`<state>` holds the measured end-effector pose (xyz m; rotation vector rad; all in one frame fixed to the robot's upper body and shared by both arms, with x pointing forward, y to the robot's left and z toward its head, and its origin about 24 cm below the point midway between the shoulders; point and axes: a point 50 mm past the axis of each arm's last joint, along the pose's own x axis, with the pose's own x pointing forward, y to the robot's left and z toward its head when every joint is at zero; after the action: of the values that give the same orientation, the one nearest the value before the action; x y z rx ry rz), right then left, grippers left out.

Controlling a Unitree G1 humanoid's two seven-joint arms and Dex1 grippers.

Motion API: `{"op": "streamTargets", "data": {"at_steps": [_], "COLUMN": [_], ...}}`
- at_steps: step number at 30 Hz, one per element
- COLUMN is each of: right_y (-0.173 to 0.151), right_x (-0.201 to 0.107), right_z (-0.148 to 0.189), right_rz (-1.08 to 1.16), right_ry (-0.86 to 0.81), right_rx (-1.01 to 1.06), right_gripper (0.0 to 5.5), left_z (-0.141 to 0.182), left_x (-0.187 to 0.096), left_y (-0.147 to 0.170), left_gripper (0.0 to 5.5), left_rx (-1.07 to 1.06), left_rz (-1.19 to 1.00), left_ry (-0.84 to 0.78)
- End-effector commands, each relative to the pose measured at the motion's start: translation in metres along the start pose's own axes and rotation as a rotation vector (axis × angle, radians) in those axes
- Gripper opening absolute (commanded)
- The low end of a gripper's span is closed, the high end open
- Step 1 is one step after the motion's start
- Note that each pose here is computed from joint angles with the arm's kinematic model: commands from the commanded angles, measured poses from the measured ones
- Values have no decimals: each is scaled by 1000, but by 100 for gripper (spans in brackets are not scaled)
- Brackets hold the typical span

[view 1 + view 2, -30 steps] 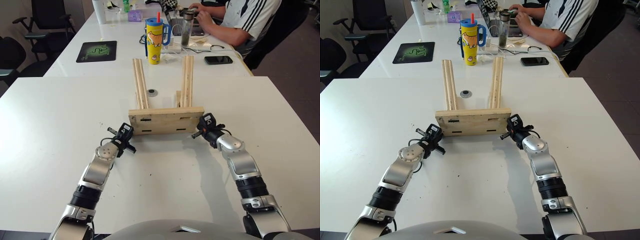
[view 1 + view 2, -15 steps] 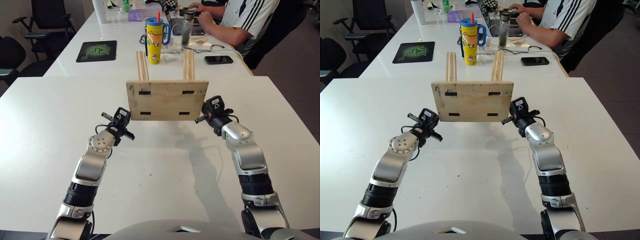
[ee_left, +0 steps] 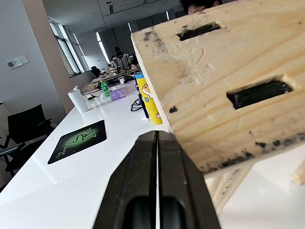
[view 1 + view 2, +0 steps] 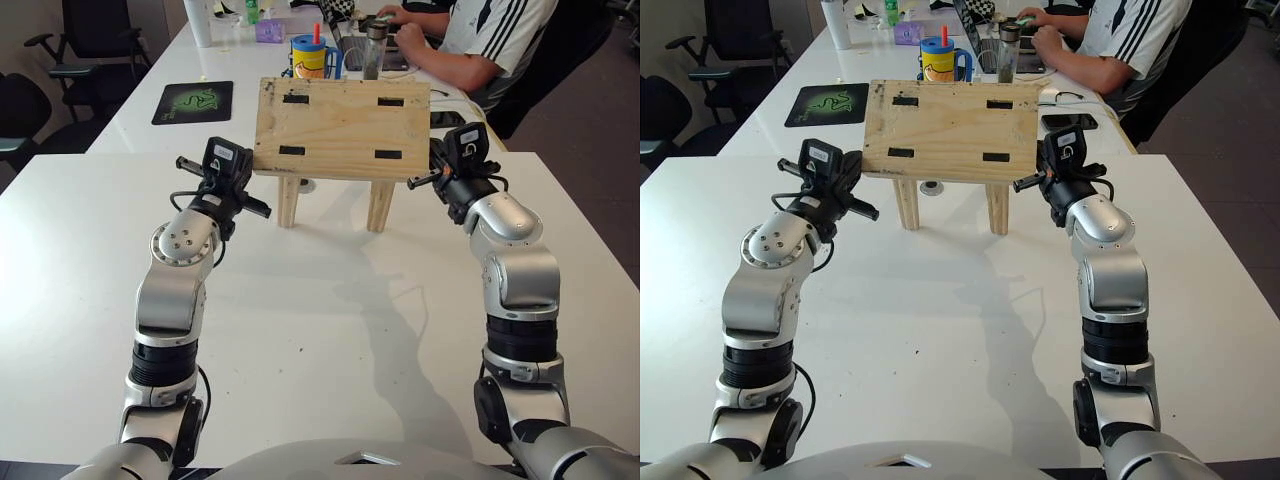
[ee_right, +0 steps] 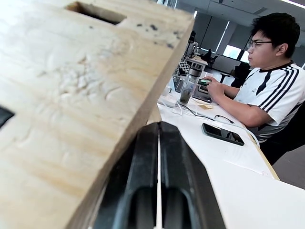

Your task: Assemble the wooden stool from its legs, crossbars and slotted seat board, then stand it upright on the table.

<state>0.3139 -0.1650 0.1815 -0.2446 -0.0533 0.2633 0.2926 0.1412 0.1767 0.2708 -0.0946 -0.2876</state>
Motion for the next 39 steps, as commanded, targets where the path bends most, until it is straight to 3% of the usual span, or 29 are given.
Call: {"op": "streamTargets", "data": {"at_steps": [1, 13, 25, 33, 39], "right_y": [37, 14, -9, -21, -14], "right_x": [10, 29, 33, 25, -9], "right_z": [27, 13, 14, 3, -49], "right_rz": [202, -41, -267, -360, -328], "right_ry": [-127, -88, -155, -165, -149], "right_rx": [67, 123, 158, 124, 33], "right_gripper": [0, 0, 0, 0, 0], "left_z": [24, 10, 12, -11, -53], "left_x": [7, 27, 42, 30, -3], "left_y": [-37, -35, -5, 9, 18], "left_gripper": [2, 2, 2, 2, 2], "left_rx": [-77, -133, -171, -153, -101], "left_rz": [-217, -129, 99, 192, 255], "left_ry": [-141, -129, -172, -116, -3]}}
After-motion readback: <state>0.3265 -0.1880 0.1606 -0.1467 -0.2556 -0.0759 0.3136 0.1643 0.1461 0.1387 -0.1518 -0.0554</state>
